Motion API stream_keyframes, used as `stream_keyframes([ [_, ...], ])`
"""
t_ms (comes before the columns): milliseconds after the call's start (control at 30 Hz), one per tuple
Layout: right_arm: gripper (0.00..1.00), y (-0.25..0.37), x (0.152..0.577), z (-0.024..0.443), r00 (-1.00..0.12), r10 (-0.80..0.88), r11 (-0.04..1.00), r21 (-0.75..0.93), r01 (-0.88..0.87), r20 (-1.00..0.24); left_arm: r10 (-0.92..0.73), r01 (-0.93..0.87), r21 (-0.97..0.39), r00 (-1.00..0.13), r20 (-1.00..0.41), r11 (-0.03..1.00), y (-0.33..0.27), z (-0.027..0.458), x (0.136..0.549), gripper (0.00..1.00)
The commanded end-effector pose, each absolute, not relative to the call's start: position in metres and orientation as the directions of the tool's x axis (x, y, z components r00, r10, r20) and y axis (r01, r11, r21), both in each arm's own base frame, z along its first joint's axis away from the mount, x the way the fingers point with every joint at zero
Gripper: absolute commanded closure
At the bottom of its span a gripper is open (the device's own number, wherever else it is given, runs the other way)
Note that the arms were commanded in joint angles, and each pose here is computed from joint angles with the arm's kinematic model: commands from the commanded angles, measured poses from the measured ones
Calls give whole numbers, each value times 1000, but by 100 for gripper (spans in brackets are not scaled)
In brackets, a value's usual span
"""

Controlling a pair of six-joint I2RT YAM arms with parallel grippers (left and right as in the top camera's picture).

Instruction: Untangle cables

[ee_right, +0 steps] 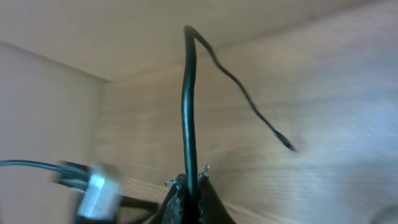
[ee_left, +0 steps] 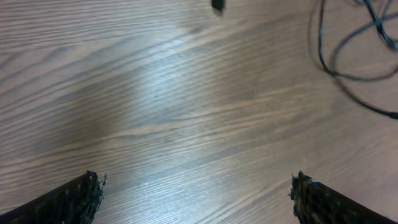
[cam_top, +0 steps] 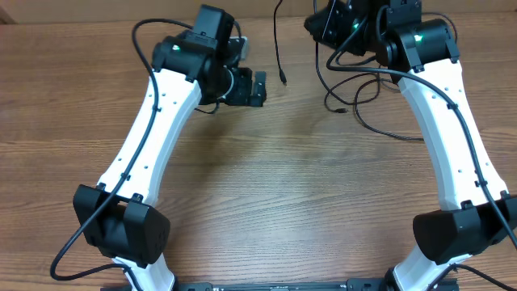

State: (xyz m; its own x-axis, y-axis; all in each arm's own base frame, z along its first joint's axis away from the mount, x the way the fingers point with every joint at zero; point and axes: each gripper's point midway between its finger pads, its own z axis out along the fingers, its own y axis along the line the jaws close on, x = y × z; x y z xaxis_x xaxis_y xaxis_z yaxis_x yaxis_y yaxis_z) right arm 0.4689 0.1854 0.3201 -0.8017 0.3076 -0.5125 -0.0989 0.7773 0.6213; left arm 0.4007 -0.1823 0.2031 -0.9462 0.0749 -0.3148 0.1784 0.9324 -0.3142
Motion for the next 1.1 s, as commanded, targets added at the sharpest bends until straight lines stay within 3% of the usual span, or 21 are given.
stream_keyframes([
  [0,96,163,470,310,-784,325,841,540,-15,-529,5,118,-324,-944,-329,939,-173,216,405,0],
  [133,96,159,459,319,-783,351,835,550,14,-513,-14,93,-321,-948,-317,943,-163,215,406,1],
  [400,96,132,423,381,-685,389,854,520,16,-617,-23,82,-319,-950,-311,944,-158,214,407,0],
  [567,96,71,397,392,-544,566,821,483,304,-619,-22,81,-318,-951,-309,945,-158,212,407,1],
  [767,96,14,361,386,-381,732,665,471,579,-564,-23,78,-311,-951,-307,947,-157,211,408,1],
  [967,96,-55,317,364,-56,865,304,432,849,-498,-23,76,-308,-952,-305,948,-157,210,407,0],
  [1067,95,-77,294,356,48,872,170,393,904,-487,-23,77,-309,-951,-308,948,-157,210,408,0],
])
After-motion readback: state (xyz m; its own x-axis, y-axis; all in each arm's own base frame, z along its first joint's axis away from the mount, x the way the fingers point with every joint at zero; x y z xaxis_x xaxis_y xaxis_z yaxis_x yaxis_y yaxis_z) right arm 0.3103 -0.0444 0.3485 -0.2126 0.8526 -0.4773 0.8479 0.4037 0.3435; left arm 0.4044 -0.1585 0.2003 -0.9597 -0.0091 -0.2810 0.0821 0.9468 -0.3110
